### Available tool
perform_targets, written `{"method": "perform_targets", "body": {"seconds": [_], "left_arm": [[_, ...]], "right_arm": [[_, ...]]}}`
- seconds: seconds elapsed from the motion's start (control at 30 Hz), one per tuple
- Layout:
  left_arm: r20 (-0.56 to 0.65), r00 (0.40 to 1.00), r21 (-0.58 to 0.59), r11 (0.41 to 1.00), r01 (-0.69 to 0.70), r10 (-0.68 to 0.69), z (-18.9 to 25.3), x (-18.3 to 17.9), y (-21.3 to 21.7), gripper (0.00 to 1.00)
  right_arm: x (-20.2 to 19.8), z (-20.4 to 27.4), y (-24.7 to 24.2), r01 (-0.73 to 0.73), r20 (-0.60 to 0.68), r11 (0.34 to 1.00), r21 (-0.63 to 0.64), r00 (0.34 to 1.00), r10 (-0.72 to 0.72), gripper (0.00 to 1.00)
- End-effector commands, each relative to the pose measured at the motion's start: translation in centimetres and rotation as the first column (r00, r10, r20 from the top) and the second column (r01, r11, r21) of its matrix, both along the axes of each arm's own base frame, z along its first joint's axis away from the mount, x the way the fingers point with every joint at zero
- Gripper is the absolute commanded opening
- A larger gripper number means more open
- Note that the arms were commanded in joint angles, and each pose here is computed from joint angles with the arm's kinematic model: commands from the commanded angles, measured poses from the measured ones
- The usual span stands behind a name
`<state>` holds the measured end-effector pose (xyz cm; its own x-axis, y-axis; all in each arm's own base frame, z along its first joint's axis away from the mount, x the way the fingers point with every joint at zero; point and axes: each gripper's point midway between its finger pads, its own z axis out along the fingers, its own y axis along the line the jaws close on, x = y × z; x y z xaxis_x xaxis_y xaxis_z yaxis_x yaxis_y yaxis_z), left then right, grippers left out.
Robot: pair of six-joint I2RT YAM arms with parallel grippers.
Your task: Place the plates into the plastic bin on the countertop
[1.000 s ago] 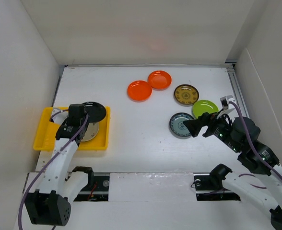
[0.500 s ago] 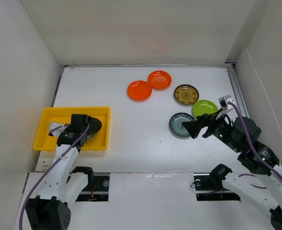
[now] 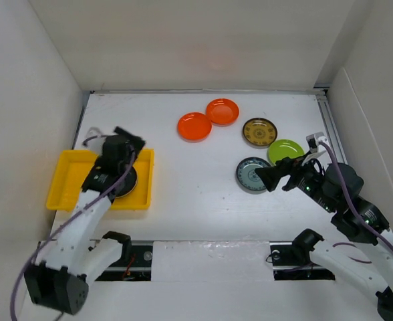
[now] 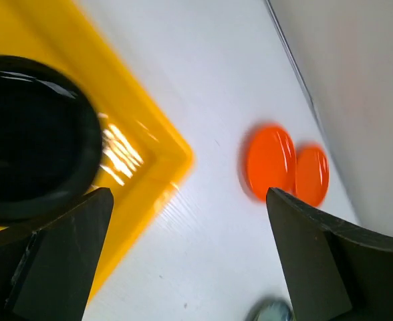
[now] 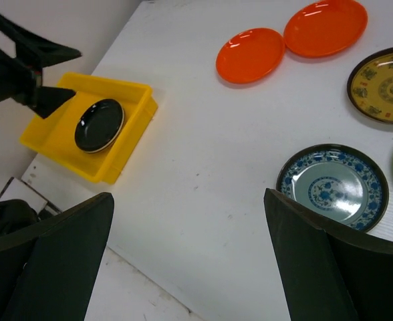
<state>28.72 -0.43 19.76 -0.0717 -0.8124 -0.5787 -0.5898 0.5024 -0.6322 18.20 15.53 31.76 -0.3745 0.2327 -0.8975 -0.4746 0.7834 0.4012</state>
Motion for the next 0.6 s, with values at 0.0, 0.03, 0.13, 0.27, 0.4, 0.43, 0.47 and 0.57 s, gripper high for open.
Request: {"method": "perform_targets", "body": {"seconds": [0.0, 0.03, 0.13, 0.27, 0.4, 0.43, 0.47, 0.57], "left_arm": [[0.098, 0.873, 0.07, 0.878, 0.473, -0.478, 2.6, 4.5, -12.6, 1.0], [0.029, 0.844, 0.078, 0.843, 0.533, -0.536, 0.4, 5.2, -16.1, 1.0], [-0.026, 0.687, 0.082, 0.683, 0.725, -0.726, -2.0, 4.7, -26.7, 1.0], [-0.024, 0.555, 0.051, 0.553, 0.832, -0.832, -4.9, 4.5, -34.6, 1.0], [-0.013, 0.444, -0.02, 0.444, 0.896, -0.896, -8.1, 4.5, -38.9, 1.0], [-0.002, 0.41, -0.041, 0.41, 0.911, -0.912, -8.4, 4.2, -39.8, 1.0], [0.008, 0.394, -0.05, 0.394, 0.918, -0.919, -8.7, 4.2, -40.4, 1.0], [0.002, 0.339, -0.086, 0.337, 0.937, -0.941, -10.9, 3.8, -42.1, 0.98]], "right_arm": [[0.6, 3.1, -1.5, 0.085, 0.078, 0.995, 0.043, 0.993, -0.088, 1.0], [0.5, 3.3, -1.9, 0.099, 0.076, 0.994, 0.04, 0.992, -0.101, 1.0], [0.4, 4.0, -2.7, 0.133, 0.075, 0.99, 0.047, 0.988, -0.136, 1.0], [0.0, 4.8, -3.2, 0.142, 0.081, 0.988, 0.065, 0.986, -0.147, 1.0], [-0.3, 5.0, -3.1, 0.136, 0.068, 0.988, 0.08, 0.988, -0.141, 1.0], [-0.5, 5.0, -3.2, 0.136, 0.068, 0.988, 0.08, 0.988, -0.141, 1.0], [-0.5, 5.0, -3.2, 0.136, 0.068, 0.988, 0.08, 0.988, -0.141, 1.0], [-0.5, 5.0, -3.2, 0.136, 0.068, 0.988, 0.08, 0.988, -0.141, 1.0]]}}
